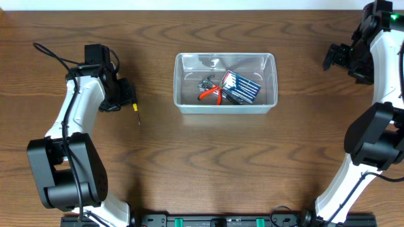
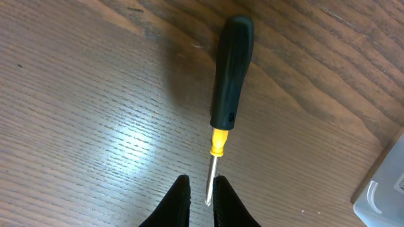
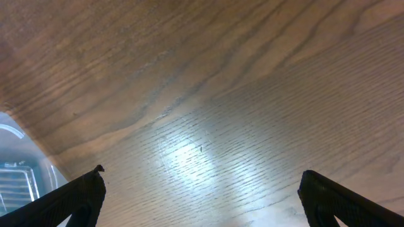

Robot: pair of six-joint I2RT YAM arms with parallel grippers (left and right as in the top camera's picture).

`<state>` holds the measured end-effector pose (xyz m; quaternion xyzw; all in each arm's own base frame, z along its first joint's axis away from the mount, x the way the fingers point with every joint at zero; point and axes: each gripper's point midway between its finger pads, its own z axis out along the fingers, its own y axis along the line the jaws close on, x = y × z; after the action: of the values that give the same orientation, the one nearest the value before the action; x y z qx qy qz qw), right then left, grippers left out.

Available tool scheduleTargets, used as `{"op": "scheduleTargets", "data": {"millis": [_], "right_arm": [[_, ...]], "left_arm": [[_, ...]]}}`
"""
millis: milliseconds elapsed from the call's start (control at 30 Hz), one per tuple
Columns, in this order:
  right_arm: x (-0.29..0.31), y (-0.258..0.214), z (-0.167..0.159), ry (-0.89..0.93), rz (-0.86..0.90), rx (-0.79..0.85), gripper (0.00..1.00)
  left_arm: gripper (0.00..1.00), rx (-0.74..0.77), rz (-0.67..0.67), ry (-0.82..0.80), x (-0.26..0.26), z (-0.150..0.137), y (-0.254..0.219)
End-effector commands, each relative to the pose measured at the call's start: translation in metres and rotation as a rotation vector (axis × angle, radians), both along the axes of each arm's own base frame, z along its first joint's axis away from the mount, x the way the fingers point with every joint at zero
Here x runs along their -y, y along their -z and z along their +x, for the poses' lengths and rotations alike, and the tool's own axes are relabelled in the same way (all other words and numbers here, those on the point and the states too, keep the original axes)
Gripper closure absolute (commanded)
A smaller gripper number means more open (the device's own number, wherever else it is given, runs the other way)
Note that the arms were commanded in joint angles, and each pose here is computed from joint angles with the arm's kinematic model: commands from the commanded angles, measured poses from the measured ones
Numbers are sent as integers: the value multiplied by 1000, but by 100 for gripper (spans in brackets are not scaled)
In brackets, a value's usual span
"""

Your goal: Pack container

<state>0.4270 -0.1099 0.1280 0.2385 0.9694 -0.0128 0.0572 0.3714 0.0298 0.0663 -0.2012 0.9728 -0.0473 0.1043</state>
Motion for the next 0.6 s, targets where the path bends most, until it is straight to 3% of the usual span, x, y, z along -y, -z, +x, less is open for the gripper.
{"op": "scheduleTargets", "data": {"millis": [0,33,67,100,567], "right_arm": [[0,0,1,18,2,2,1],[0,0,1,18,2,2,1],[0,0,1,18,2,2,1],[0,0,1,17,2,2,1],[0,0,1,18,2,2,1]], "left_arm": [[87,-21,13,10,-2,-4,6],[87,-21,13,10,-2,-4,6],[33,-21,13,10,-2,-4,6],[2,-21,13,10,-2,-4,6],[2,-21,12,11,-2,-4,6]]}}
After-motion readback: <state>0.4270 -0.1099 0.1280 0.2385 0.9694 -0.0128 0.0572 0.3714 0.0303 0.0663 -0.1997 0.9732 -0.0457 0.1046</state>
